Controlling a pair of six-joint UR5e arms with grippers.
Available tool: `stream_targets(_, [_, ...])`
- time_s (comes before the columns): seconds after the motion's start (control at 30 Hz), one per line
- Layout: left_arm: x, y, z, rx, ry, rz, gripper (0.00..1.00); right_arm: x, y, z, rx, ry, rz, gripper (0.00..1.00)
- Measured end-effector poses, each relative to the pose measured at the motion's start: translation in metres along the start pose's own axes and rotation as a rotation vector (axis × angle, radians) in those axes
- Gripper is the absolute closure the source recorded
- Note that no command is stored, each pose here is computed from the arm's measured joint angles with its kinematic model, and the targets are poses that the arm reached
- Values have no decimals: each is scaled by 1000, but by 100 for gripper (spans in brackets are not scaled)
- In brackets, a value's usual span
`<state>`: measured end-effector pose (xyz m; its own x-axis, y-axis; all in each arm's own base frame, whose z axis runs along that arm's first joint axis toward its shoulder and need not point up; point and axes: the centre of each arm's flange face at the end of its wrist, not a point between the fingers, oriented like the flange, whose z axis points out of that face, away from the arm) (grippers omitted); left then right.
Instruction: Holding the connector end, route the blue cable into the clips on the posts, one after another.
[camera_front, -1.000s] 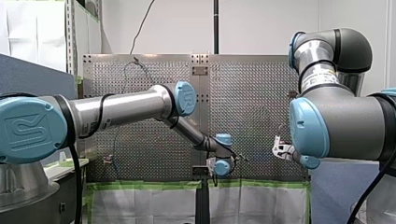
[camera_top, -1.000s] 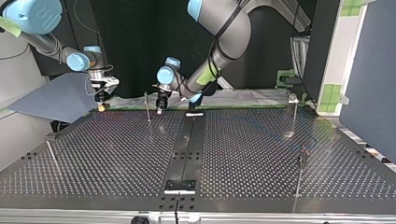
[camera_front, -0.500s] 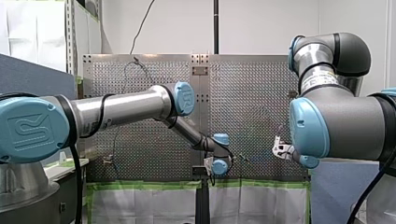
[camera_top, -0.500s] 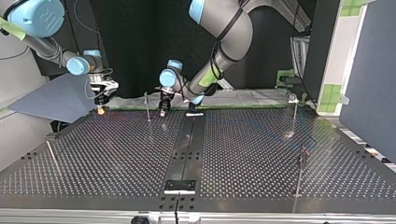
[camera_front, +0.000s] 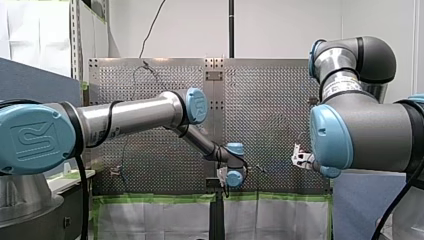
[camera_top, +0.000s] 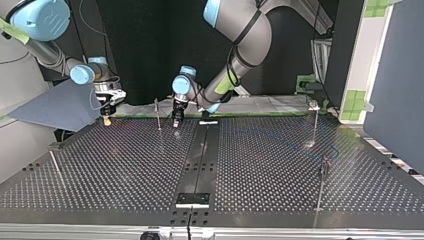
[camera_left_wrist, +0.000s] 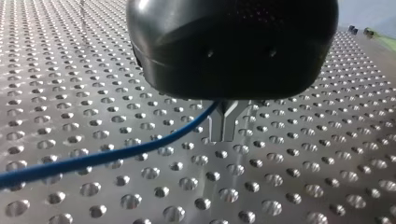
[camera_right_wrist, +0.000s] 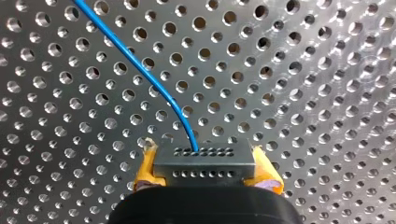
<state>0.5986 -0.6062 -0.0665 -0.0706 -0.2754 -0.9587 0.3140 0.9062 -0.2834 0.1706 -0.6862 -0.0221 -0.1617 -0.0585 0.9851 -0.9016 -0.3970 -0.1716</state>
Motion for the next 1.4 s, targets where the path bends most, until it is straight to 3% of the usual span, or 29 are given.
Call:
stream_targets(0.63, [-5,-1,5,2,-12,-4,100,-2,-3,7,7,-4,0,100])
stream_targets(0.7, [-5,-2,4,1,-11,-3,82,-2,-3,7,7,-4,0,100])
stream_targets(0.73, [-4,-3,3,0,-8,0,82,-2,-3,7,8,-4,0,100])
stream_targets(0.77, [-4,-3,2,-1,-5,3,67,-2,-3,8,8,-4,0,100])
stream_targets(0.8, [-3,-4,2,-2,-2,6,67,-2,-3,8,8,-4,0,100])
stream_targets(0.87, [-2,-5,0,-6,6,20,54,-1,-2,8,8,-3,0,100])
stream_targets(1.13, [3,-6,-11,-53,50,108,51,-1,-2,8,7,-3,-2,100])
stream_targets(1.17, [4,-7,-12,-54,56,119,45,-1,-1,8,7,-2,-2,100])
stream_targets(1.2, [4,-7,-13,-52,62,129,27,-1,-1,8,7,-2,-2,100])
stream_targets(1.23, [5,-8,-14,-49,71,141,27,-1,-1,8,6,-2,-2,100])
stream_targets(1.27, [6,-8,-15,-46,79,151,2,-1,-1,8,6,-2,-2,100])
stream_targets(1.4, [9,-9,-18,-30,109,197,2,-1,0,8,3,-2,-2,100])
